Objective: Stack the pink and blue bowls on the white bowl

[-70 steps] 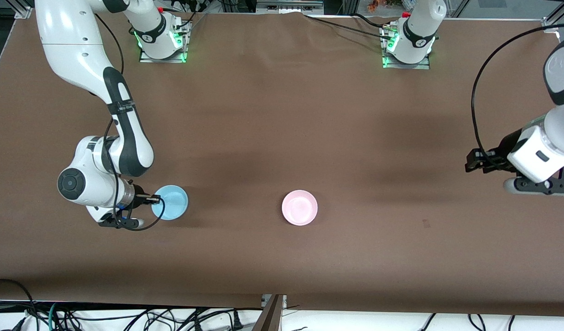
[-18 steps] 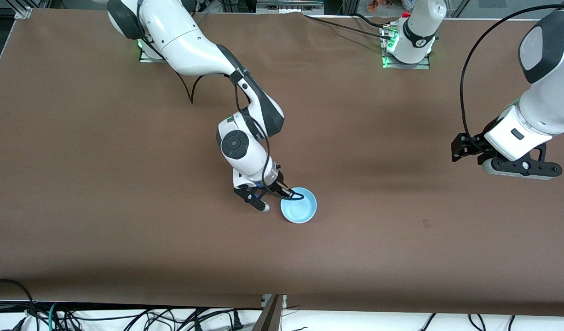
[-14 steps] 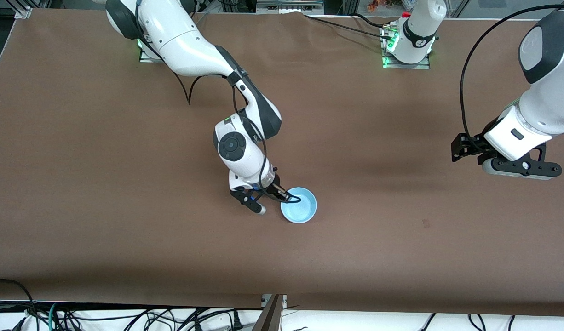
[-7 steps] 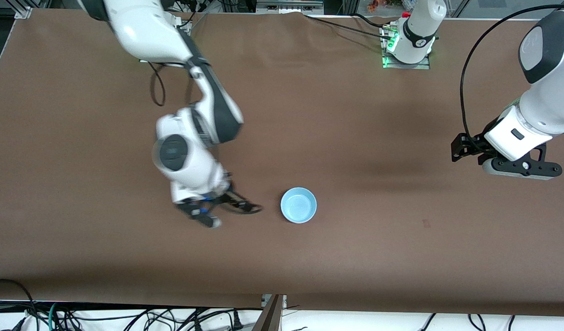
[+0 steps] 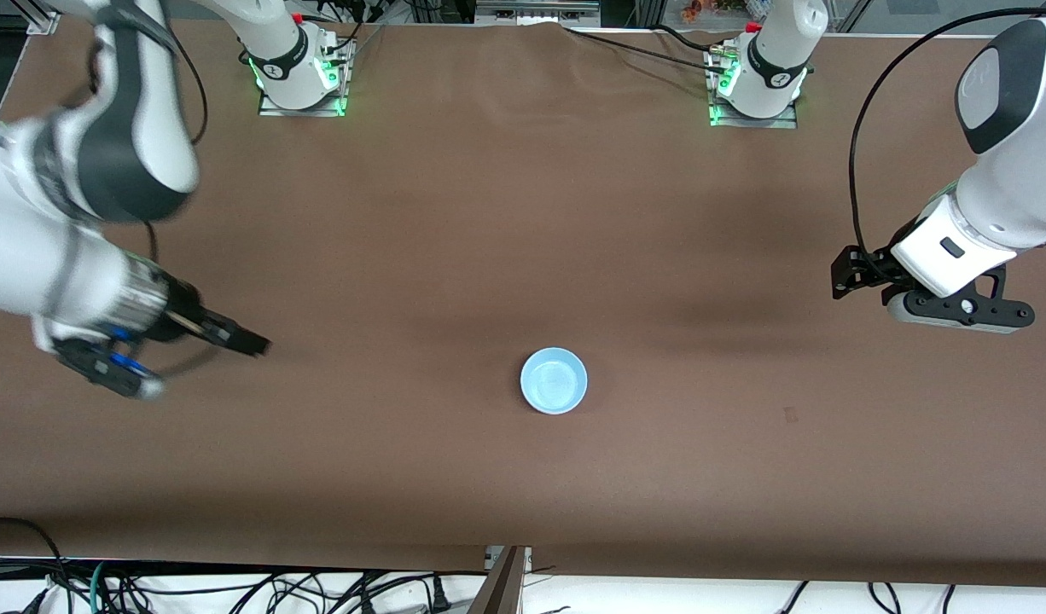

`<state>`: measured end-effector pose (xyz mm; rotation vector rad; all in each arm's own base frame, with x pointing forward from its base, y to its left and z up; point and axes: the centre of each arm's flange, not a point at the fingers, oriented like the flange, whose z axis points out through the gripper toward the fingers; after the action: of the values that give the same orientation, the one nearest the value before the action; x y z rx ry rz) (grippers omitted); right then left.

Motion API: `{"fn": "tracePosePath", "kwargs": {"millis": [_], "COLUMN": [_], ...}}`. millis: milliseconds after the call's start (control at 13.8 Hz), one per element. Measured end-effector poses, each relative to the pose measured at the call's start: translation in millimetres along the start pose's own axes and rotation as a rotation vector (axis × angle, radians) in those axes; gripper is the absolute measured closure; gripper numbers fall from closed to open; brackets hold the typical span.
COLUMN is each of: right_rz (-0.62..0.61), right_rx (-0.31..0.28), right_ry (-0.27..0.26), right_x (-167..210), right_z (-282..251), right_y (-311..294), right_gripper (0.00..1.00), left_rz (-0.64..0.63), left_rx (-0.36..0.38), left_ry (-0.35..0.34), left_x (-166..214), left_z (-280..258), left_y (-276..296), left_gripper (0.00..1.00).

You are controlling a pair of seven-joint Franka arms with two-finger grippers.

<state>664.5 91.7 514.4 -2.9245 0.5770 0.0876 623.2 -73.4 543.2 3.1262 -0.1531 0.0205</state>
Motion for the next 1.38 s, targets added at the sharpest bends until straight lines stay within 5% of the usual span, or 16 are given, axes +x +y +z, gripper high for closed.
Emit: {"fn": "tracePosePath", "kwargs": {"millis": [290,652,870,1378], "right_rz": [-0.061,-0.194,-0.23,-0.256], "right_rx": [-0.041,-0.117,-0.134,-0.128], "right_ry": [0.005,0.028,0.028,0.028], "right_x": [-29,-40,-40,-62], "right_z": [-48,-60,-60,-86], "right_y": [65,70,70,84], "right_gripper": [0.0,0.0,0.0,0.0], "left_rz": [0.0,-0.032,-0.044,-0.047], "left_rx": [0.0,-0.002,-0.002,-0.004], "left_ry": [-0.002,-0.002,-0.005,0.042], "left_x": [0,0,1,9], "left_z": [1,1,4,-14], "left_y": [1,5,6,6], "left_gripper": [0.31,0.24,0.0,0.0]}}
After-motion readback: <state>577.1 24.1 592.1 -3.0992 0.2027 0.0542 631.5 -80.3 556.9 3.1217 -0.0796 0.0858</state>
